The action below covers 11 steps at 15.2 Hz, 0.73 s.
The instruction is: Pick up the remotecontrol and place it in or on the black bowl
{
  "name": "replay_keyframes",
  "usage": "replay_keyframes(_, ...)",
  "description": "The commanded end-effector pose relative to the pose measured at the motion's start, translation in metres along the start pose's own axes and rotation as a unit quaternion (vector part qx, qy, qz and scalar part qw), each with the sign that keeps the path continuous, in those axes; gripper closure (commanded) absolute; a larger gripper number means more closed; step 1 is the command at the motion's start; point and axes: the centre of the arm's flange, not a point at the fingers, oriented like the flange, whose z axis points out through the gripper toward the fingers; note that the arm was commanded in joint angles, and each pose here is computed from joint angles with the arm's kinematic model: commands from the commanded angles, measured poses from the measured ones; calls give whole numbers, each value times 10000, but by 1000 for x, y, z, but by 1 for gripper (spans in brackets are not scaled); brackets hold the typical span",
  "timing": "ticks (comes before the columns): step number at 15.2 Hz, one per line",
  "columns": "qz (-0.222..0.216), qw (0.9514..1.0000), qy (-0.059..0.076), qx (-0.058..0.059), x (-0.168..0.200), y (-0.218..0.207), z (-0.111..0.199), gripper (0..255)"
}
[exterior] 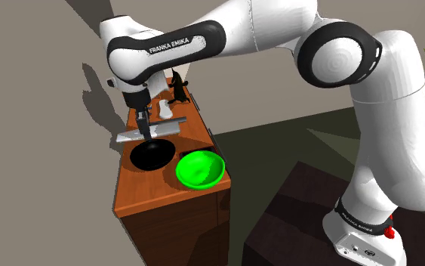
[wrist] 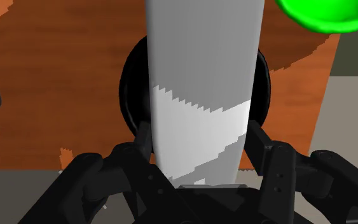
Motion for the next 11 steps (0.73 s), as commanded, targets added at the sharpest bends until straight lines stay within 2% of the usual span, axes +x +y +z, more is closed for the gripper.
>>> replay_keyframes(1,7,10000,1,-1,4,-5,9,255)
replay_keyframes(11,7,10000,1,-1,4,-5,62,255)
